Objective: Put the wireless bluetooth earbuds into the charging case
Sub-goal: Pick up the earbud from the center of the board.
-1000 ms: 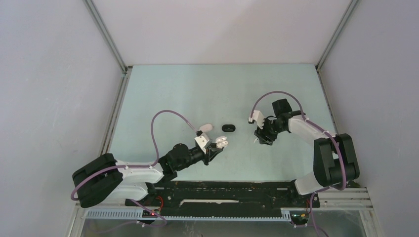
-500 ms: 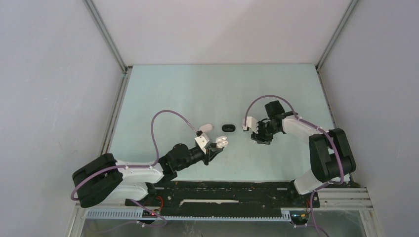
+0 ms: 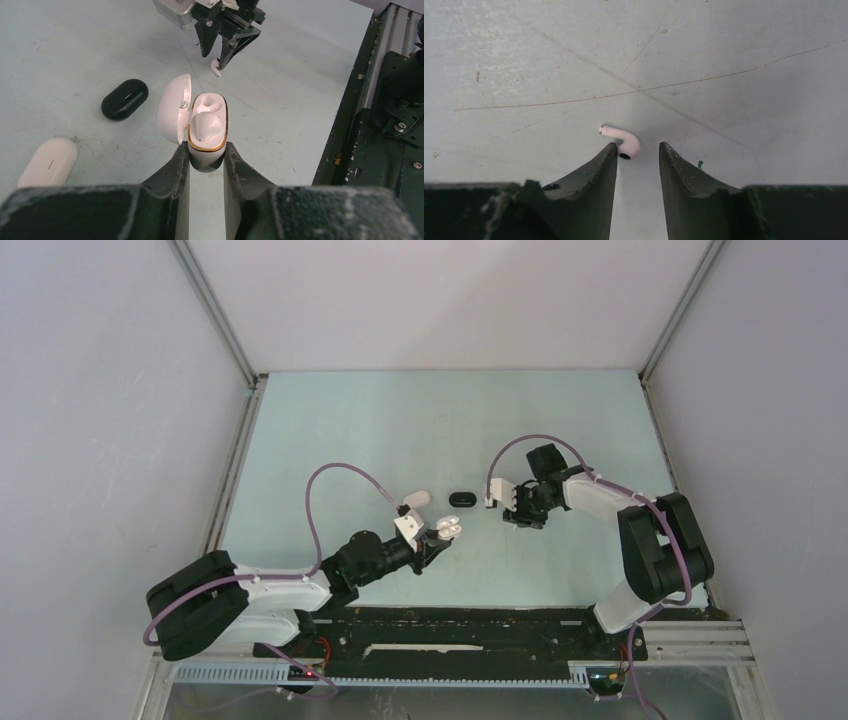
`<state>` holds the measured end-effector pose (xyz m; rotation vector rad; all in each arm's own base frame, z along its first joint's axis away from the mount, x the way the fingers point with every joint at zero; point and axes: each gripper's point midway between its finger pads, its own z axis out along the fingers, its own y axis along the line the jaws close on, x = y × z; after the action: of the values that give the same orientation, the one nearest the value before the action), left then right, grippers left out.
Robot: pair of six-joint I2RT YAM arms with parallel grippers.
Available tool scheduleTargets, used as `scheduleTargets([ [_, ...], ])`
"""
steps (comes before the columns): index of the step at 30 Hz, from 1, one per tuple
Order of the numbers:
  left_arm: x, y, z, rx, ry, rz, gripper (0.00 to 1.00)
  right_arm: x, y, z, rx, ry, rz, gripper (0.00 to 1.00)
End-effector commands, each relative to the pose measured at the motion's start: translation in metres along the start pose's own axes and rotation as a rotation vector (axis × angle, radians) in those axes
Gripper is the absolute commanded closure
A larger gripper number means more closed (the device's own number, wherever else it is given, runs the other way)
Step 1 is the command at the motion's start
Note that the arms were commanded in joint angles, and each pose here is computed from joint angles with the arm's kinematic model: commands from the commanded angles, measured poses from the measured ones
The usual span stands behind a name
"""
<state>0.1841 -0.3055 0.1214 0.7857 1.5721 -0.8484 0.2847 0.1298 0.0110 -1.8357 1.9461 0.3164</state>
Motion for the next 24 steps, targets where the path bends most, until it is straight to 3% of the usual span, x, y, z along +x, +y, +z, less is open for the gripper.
scheduleTargets([
  [1, -0.023, -0.007, 0.007, 0.031, -0.067, 0.030, 0.99, 0.007, -0.002, 0.006, -0.008, 0.041, -0.008, 0.63],
  [6, -0.022, -0.007, 0.008, 0.034, -0.061, 0.029, 0.99, 0.006, 0.003, 0.006, -0.028, 0.044, -0.003, 0.67],
  [14, -0.021, -0.008, 0.009, 0.039, -0.056, 0.029, 0.99, 0.007, 0.004, 0.006, -0.055, 0.055, 0.038, 0.64],
  [24, -0.019, -0.008, 0.010, 0.038, -0.046, 0.027, 0.99, 0.008, 0.014, -0.003, -0.078, 0.086, 0.101, 0.90],
])
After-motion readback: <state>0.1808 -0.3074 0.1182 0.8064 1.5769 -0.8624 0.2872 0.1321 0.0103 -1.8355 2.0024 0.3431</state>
